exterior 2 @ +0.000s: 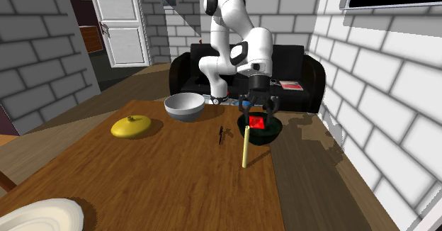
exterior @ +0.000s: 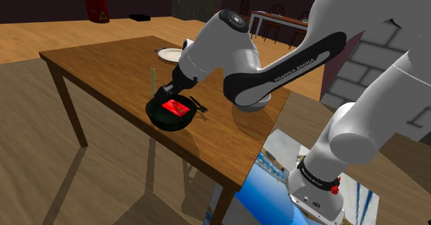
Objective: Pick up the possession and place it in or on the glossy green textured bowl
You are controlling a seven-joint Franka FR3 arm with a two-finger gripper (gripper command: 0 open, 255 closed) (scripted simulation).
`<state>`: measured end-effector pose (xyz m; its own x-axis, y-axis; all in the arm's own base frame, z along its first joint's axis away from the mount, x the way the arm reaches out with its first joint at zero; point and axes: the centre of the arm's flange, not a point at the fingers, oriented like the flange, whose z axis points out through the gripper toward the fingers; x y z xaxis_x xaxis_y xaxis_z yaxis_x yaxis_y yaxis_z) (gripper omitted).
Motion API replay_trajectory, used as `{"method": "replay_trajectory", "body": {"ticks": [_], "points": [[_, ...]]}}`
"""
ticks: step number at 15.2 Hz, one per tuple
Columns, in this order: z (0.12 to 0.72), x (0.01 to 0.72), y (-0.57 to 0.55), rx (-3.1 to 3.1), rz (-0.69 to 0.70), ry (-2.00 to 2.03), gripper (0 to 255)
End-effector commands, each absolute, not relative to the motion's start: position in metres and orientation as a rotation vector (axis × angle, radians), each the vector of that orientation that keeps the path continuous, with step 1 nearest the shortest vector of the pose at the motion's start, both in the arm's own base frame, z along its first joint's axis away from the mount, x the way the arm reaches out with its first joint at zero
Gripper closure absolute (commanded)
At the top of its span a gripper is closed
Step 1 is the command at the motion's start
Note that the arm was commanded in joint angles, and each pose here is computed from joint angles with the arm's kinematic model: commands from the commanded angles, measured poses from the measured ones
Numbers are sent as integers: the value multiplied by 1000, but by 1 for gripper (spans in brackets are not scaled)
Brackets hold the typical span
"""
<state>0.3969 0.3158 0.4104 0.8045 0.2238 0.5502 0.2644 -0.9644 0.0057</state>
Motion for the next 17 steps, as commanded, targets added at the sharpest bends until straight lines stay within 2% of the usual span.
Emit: {"method": "replay_trajectory", "body": {"ticks": [1, 5, 9, 17], "points": [[410, 397, 316, -2916, -876, -395, 0], [410, 397, 316, -2916, -876, -395, 0], [452, 370, 309, -2916, -876, -395, 0], [452, 370, 309, -2916, -876, -395, 0]]}}
